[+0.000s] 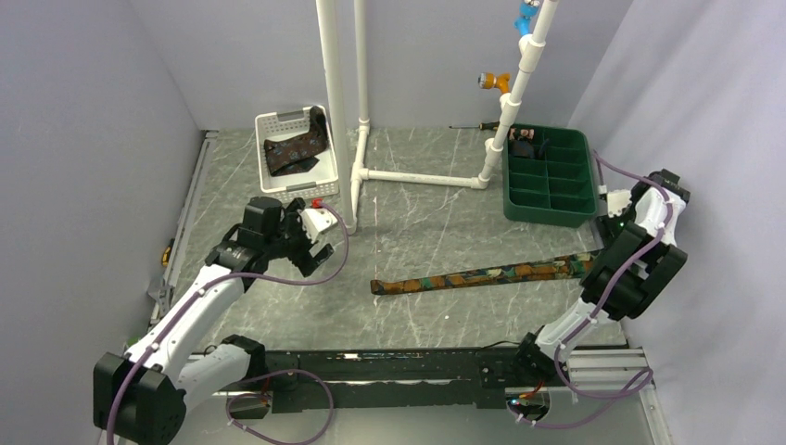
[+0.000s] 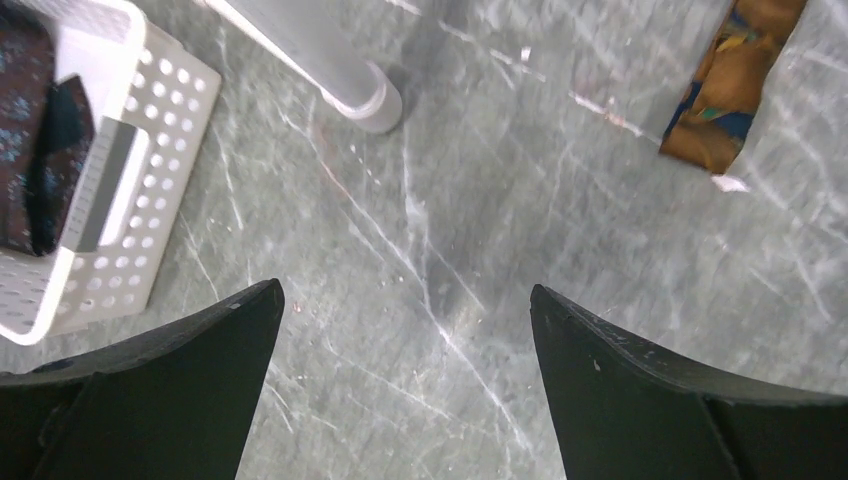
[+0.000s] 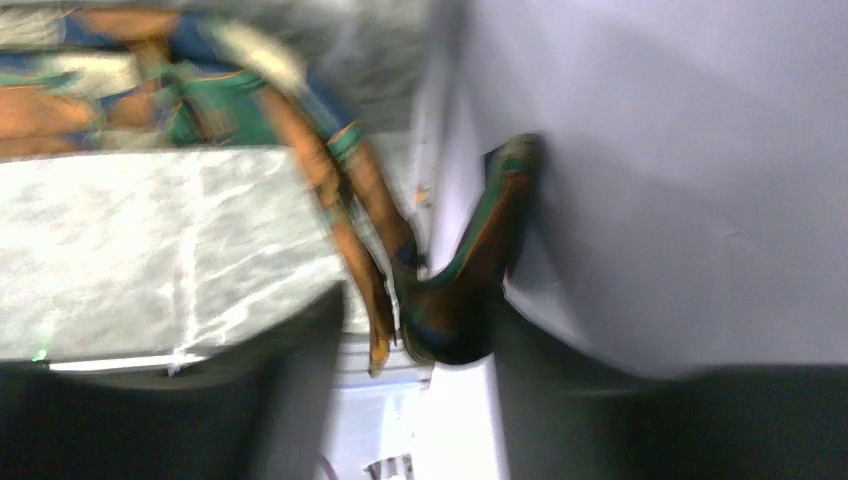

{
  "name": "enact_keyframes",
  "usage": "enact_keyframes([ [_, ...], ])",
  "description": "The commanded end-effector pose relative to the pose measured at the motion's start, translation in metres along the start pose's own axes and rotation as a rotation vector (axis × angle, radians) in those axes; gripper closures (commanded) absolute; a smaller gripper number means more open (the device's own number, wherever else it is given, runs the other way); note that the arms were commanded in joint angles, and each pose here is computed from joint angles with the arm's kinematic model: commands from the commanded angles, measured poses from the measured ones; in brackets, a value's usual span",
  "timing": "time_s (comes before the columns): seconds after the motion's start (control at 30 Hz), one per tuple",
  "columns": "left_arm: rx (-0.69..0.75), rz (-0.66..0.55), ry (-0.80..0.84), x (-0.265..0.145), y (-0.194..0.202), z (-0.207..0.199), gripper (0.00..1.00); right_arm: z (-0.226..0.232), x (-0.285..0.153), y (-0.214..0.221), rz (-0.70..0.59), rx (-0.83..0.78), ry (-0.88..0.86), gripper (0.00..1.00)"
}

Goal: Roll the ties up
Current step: Flatten out the tie at the center of the board.

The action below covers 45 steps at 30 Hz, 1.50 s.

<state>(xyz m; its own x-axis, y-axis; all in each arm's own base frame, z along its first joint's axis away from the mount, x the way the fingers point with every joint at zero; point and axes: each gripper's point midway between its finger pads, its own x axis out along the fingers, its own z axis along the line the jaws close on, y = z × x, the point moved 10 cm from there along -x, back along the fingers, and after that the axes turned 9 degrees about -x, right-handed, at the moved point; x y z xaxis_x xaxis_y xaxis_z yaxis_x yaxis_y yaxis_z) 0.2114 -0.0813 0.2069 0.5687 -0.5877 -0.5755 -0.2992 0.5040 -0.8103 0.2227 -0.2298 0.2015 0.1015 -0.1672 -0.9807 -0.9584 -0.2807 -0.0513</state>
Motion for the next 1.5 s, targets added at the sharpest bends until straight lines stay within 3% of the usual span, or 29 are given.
enact_keyframes([
  [0.0, -0.023, -0.07, 0.156, -0.005, -0.014, -0.012, 0.01, 0.046, -0.035, 0.003, -0.083, -0.141, -0.181, 0.16],
  [0.2, 0.05, -0.059, 0.236, 0.014, -0.009, -0.035, 0.01, 0.094, -0.072, -0.038, -0.328, -0.22, -0.363, 0.14],
  [0.33, 0.089, -0.106, 0.254, 0.02, -0.016, -0.043, 0.01, 0.117, -0.112, -0.063, -0.648, -0.261, -0.41, 0.16],
  [0.4, 0.119, -0.161, 0.228, 0.017, -0.026, -0.042, 0.01, 0.123, -0.131, -0.071, -0.808, -0.265, -0.371, 0.11],
  [0.43, 0.14, -0.193, 0.219, 0.013, -0.031, -0.041, 0.0, 0.127, -0.14, -0.073, -0.894, -0.267, -0.34, 0.02],
  [0.57, 0.209, -0.261, 0.247, 0.008, -0.043, -0.042, 0.01, 0.147, -0.121, -0.078, -1.039, -0.164, -0.405, 0.0],
  [0.63, 0.308, -0.205, 0.391, 0.007, -0.046, -0.046, 0.01, 0.159, -0.108, -0.08, -1.042, -0.205, -0.504, 0.0],
  [0.7, 0.303, -0.131, 0.485, 0.016, -0.047, -0.052, 0.01, 0.176, -0.096, -0.087, -0.957, -0.252, -0.602, 0.06],
  [0.8, 0.231, -0.078, 0.544, 0.034, -0.037, -0.064, 0.0, 0.207, -0.076, -0.095, -0.781, -0.266, -0.747, 0.12],
  [0.93, 0.247, -0.079, 0.503, 0.063, -0.026, -0.08, 0.01, 0.239, -0.05, -0.103, -0.692, -0.204, -0.837, 0.15],
  [1.1, 0.117, -0.003, 0.601, 0.094, -0.037, -0.097, 0.23, 0.281, -0.025, -0.109, -0.578, -0.177, -0.929, 0.29],
  [1.17, 0.041, -0.033, 0.747, 0.09, -0.043, -0.105, 0.21, 0.292, -0.021, -0.111, -0.536, -0.143, -1.01, 0.33],
  [1.23, -0.047, -0.071, 0.816, 0.08, -0.045, -0.113, 0.03, 0.305, -0.017, -0.115, -0.519, -0.116, -1.098, 0.33],
  [1.47, -0.288, -0.145, 0.717, 0.017, -0.027, -0.091, 0.01, 0.378, -0.025, -0.125, -0.467, -0.133, -1.28, 0.13],
])
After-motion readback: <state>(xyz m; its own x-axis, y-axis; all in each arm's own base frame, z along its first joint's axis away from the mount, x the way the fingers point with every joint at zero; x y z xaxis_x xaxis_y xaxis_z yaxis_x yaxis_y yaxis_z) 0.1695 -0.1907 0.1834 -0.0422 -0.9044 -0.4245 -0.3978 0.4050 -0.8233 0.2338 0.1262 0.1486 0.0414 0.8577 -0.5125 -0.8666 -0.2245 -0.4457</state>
